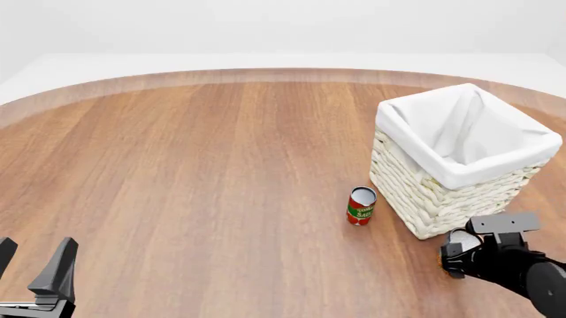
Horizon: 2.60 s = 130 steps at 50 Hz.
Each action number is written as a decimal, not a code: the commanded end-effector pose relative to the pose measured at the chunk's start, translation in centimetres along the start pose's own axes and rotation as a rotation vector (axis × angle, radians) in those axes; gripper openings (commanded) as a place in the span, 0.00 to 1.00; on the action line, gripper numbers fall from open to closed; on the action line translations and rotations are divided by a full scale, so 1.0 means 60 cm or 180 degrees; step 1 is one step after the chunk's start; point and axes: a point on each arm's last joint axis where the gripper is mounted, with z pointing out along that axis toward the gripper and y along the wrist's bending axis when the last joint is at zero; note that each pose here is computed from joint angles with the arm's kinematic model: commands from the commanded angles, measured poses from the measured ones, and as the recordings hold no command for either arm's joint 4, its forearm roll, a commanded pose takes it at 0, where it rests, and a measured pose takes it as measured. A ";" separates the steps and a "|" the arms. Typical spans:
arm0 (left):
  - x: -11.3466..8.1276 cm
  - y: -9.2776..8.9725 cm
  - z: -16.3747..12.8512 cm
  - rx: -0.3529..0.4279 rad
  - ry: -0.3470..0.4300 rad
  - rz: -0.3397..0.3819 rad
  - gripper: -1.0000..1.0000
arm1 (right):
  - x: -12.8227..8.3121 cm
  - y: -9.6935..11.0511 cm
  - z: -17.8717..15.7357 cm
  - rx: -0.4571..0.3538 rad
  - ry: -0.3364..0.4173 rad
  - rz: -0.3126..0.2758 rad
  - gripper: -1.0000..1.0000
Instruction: Pick up the alphabet soup and the cream cheese box, and put them in the basket.
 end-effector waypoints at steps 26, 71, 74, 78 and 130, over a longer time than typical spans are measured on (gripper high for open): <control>0.000 0.000 0.000 0.0000 0.0000 0.0000 1.00 | -0.002 0.002 -0.002 -0.0008 -0.0035 -0.0012 0.00; 0.000 0.000 0.000 0.0000 0.0000 0.0000 1.00 | -0.044 -0.001 -0.106 -0.0010 -0.0250 -0.0055 0.00; 0.000 0.000 0.000 0.0000 0.0000 0.0000 1.00 | -0.050 -0.002 -0.114 -0.0006 -0.0271 -0.0058 0.00; 0.000 0.000 0.000 0.0000 0.0000 0.0000 1.00 | -0.059 -0.005 -0.122 0.0015 -0.0299 -0.0067 0.00; 0.000 0.000 0.000 0.0000 0.0000 0.0000 1.00 | -0.137 -0.012 -0.243 0.0022 -0.0656 -0.0159 0.00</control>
